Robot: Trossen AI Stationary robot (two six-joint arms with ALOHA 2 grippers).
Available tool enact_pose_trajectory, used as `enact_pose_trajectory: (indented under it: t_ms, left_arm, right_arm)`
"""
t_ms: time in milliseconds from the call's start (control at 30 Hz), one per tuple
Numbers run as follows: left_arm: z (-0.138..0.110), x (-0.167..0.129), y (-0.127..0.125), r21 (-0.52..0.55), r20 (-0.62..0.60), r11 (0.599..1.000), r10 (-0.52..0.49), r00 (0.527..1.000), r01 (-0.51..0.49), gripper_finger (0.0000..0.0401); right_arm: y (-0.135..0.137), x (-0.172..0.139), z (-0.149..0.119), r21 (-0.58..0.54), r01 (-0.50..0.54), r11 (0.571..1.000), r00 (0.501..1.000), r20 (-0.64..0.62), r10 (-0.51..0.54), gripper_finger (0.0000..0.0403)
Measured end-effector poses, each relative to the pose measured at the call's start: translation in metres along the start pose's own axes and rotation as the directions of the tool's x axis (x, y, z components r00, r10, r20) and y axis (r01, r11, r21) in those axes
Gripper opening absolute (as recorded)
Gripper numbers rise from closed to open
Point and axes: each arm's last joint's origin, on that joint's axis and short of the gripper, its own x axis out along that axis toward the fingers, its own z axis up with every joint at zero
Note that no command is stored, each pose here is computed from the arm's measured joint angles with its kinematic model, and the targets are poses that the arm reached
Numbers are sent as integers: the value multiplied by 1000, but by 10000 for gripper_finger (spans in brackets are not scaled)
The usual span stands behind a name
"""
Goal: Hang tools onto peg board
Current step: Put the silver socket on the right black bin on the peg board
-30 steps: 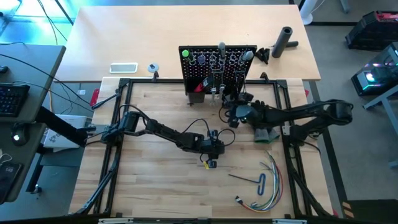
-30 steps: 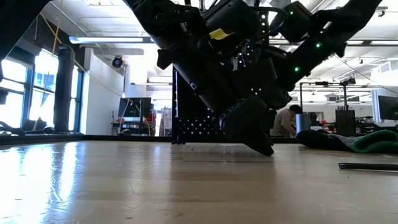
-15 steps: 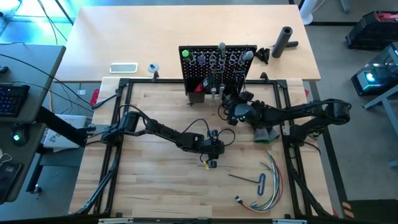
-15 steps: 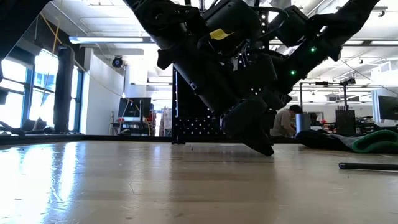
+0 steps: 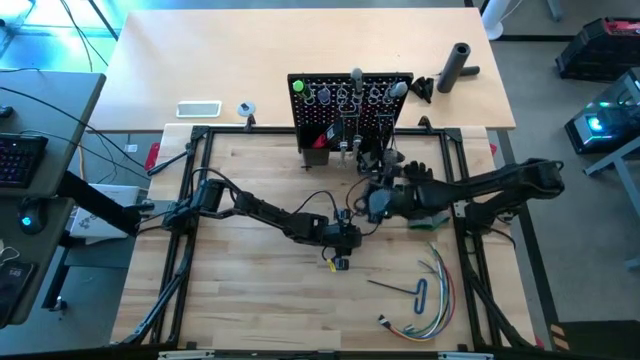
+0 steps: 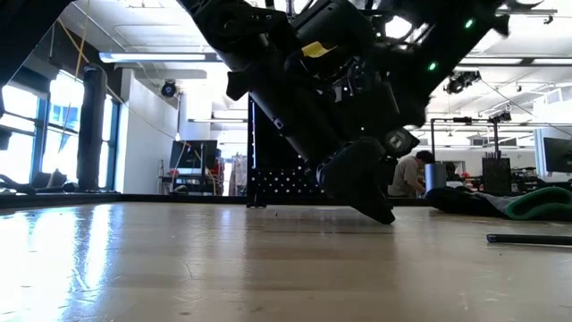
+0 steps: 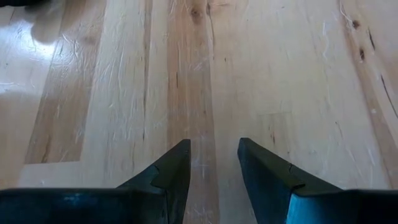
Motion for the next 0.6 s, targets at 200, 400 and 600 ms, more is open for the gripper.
enact_pose_trajectory:
  t_ms: [200, 400, 600]
  left_arm:
    - [1, 0, -1, 2, 8, 999, -35, 999, 35, 133]
    - [2, 0, -4, 5, 19, 999, -54, 998, 54, 133]
    - [5, -1, -8, 6, 53, 998, -68, 996, 68, 133]
  right_arm:
    - [24, -35, 0, 74, -208, 975, 973, -84, 214, 142]
    - [57, -66, -10, 190, -512, 838, 828, -148, 540, 142]
    - [91, -108, -20, 239, -679, 694, 686, -133, 716, 142]
